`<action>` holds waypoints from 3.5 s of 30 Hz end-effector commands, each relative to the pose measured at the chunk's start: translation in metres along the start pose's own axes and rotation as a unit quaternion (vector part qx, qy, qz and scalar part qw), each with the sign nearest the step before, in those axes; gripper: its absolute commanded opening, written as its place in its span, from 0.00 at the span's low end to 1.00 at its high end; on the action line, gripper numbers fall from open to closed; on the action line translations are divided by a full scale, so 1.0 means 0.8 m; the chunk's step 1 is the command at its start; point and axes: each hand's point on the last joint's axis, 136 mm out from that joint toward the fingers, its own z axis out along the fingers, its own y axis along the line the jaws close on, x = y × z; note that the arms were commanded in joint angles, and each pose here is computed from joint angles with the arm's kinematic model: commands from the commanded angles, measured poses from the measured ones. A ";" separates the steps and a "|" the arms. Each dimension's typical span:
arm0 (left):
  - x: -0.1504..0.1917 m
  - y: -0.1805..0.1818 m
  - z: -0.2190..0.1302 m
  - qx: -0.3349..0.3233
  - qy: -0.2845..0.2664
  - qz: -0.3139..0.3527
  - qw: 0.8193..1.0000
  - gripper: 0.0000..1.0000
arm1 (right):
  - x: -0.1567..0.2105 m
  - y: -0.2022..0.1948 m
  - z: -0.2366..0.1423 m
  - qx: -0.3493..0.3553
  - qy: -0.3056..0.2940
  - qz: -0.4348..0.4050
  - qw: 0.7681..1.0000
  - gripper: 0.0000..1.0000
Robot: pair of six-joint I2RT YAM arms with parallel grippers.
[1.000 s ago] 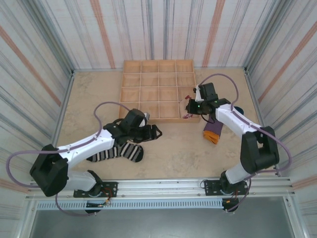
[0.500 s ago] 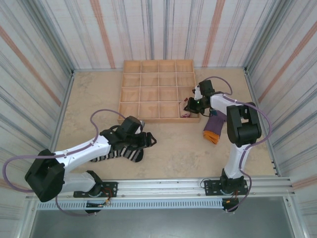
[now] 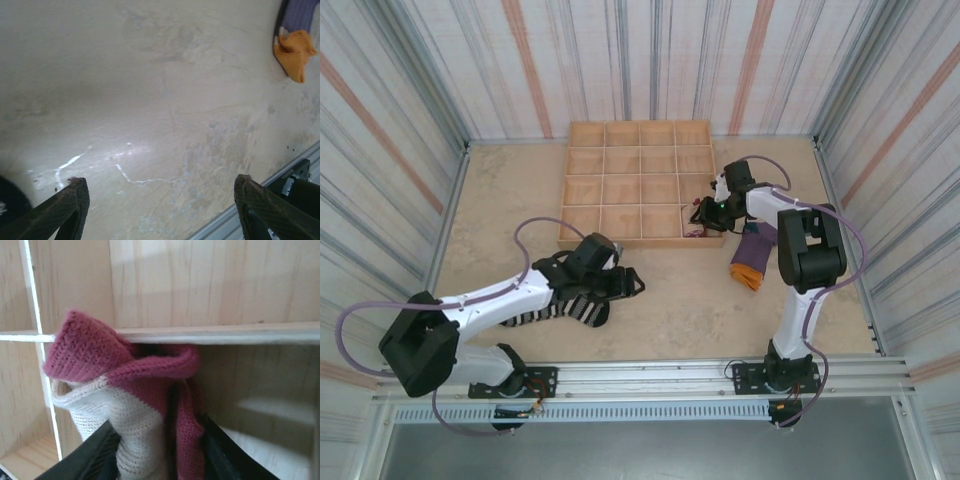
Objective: Roll the socks
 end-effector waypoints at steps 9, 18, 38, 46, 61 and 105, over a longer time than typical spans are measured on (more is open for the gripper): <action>-0.015 -0.072 0.036 0.050 0.014 0.021 0.998 0.77 | -0.016 0.047 -0.091 0.012 -0.068 -0.037 0.997 0.88; -0.028 -0.136 0.106 0.088 0.028 -0.020 0.996 0.74 | 0.010 0.026 -0.184 0.107 -0.135 -0.012 0.985 0.99; -0.046 -0.181 0.264 0.072 -0.060 -0.229 0.969 0.75 | 0.140 -0.027 -0.267 0.150 -0.194 0.057 0.968 0.99; -0.039 -0.185 0.301 0.054 -0.057 -0.270 0.960 0.67 | 0.157 -0.032 -0.275 0.145 -0.196 0.061 0.968 0.99; -0.033 -0.140 0.306 0.018 -0.055 -0.293 0.954 0.01 | 0.186 -0.021 -0.292 0.092 -0.215 0.049 0.971 0.99; 0.083 0.002 0.090 0.036 0.090 -0.209 0.973 0.46 | 0.302 0.075 -0.075 -0.013 -0.087 -0.193 0.977 0.41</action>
